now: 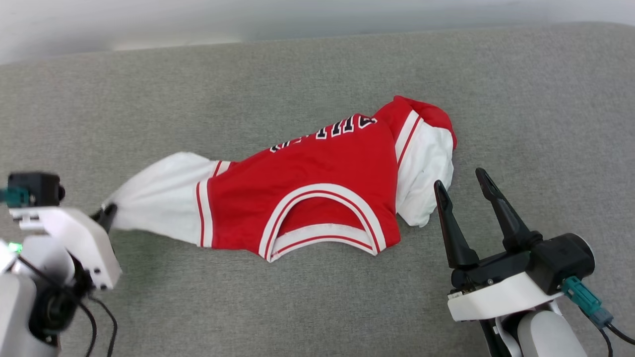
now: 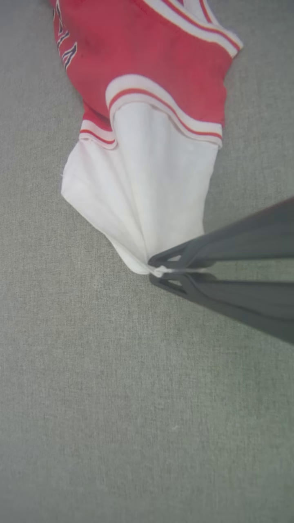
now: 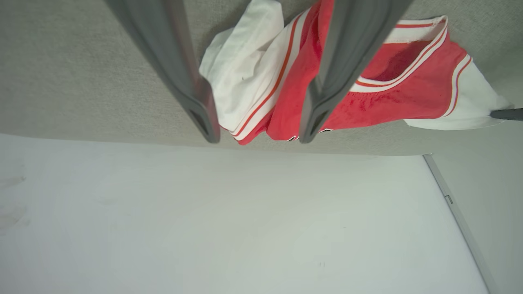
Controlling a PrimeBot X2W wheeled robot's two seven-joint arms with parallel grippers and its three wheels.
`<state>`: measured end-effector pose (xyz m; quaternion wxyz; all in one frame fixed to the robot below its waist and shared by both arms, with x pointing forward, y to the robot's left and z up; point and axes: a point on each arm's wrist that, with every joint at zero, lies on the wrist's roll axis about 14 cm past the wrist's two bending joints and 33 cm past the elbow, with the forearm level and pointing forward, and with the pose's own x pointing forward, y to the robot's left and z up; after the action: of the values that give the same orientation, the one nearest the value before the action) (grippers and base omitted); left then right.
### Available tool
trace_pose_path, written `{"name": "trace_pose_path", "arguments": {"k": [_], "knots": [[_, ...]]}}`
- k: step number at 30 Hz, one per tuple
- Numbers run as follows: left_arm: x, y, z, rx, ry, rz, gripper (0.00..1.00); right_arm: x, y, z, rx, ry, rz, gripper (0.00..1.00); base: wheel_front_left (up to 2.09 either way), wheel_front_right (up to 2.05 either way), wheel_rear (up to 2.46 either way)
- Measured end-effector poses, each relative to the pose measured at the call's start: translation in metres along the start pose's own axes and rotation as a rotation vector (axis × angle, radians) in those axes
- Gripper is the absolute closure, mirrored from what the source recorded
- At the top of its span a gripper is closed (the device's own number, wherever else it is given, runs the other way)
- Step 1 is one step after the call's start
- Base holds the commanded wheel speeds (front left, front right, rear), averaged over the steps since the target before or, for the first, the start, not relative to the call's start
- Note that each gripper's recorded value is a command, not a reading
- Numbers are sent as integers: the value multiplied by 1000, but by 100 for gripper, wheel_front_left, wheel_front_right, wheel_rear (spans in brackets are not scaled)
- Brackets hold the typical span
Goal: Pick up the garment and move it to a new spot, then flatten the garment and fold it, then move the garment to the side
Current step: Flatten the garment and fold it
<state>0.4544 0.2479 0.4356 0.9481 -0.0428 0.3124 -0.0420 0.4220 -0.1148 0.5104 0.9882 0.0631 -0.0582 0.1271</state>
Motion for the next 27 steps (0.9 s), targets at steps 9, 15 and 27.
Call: {"name": "trace_pose_path", "arguments": {"k": [9, 15, 27], "knots": [[-30, -12, -18, 13, -130, -26, 0, -4, 9, -4, 1, 16, 21, 0, 0, 0, 0], [-57, -40, 36, 56, -502, -80, 0, -7, 9, 6, -15, -7, 19, 0, 0, 0, 0], [-122, -83, 68, 91, -871, -127, 0, -20, 10, 24, -51, -45, 14, 0, 0, 0, 0]]}}
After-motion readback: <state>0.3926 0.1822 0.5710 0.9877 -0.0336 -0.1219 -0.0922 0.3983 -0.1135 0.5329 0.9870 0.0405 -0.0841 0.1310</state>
